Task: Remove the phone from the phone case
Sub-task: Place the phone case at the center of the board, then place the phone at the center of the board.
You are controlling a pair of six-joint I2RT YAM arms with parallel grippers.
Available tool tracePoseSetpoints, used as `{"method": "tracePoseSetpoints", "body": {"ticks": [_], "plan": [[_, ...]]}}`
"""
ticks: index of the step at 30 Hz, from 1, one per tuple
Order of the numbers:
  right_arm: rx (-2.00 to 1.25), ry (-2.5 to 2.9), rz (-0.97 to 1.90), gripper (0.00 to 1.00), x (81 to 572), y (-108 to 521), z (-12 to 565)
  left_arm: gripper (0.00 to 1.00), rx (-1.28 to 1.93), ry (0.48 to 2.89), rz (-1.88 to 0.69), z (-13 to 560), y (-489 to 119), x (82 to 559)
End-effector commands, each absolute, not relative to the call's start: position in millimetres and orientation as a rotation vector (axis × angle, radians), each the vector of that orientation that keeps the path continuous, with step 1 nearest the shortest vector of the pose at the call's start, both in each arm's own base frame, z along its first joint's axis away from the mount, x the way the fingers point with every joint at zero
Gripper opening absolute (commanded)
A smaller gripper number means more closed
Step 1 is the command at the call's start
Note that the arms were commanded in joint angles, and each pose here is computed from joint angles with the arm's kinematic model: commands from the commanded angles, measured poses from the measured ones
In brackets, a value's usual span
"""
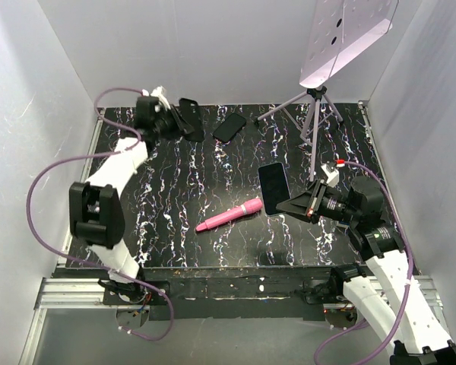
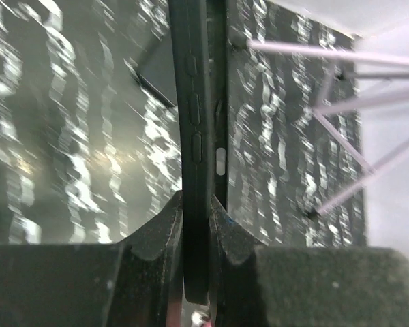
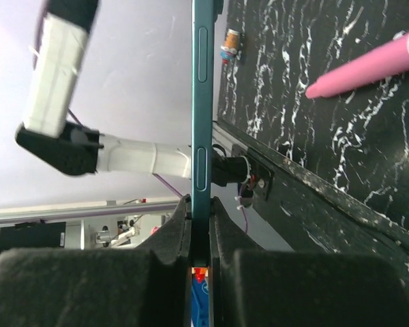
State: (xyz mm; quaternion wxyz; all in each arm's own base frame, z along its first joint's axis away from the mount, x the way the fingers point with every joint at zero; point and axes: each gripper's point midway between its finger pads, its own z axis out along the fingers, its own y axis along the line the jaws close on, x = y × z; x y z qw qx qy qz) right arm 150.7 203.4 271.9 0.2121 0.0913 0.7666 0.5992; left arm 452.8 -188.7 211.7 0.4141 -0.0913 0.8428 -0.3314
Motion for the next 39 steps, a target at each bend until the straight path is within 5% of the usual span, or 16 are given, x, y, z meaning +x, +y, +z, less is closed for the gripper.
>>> {"method": "tracePoseSetpoints", "body": {"ticks": [1,11,16,19,23,31,39], "plan": [[0.160,2.130,1.619,0.01,145.0,202.2,265.9,0.00,-0.034,2.316,-0.703,175.3,-142.6,484.7],[0.172,2.169,1.615,0.01,154.1,210.9,257.4,0.00,-0.263,2.395,-0.849,108.8,-106.0,585.7],[0.199,2.202,1.648,0.01,162.7,226.8,239.9,0.69,-0.335,2.404,-0.576,116.2,-51.8,593.7],[0.195,2.236,1.665,0.01,168.9,250.1,230.7,0.85,-0.368,2.431,-0.334,136.0,-24.0,568.0],[0.151,2.241,1.683,0.01,183.9,298.9,228.2,0.91,-0.420,2.350,-0.201,184.2,-11.9,512.3],[0.093,2.322,1.641,0.01,216.8,417.3,197.3,0.93,-0.210,2.164,-0.474,254.3,-90.5,405.9],[0.159,2.426,1.401,0.11,237.5,477.4,138.5,0.89,-0.170,2.116,-0.430,262.8,-86.7,361.9]]}}
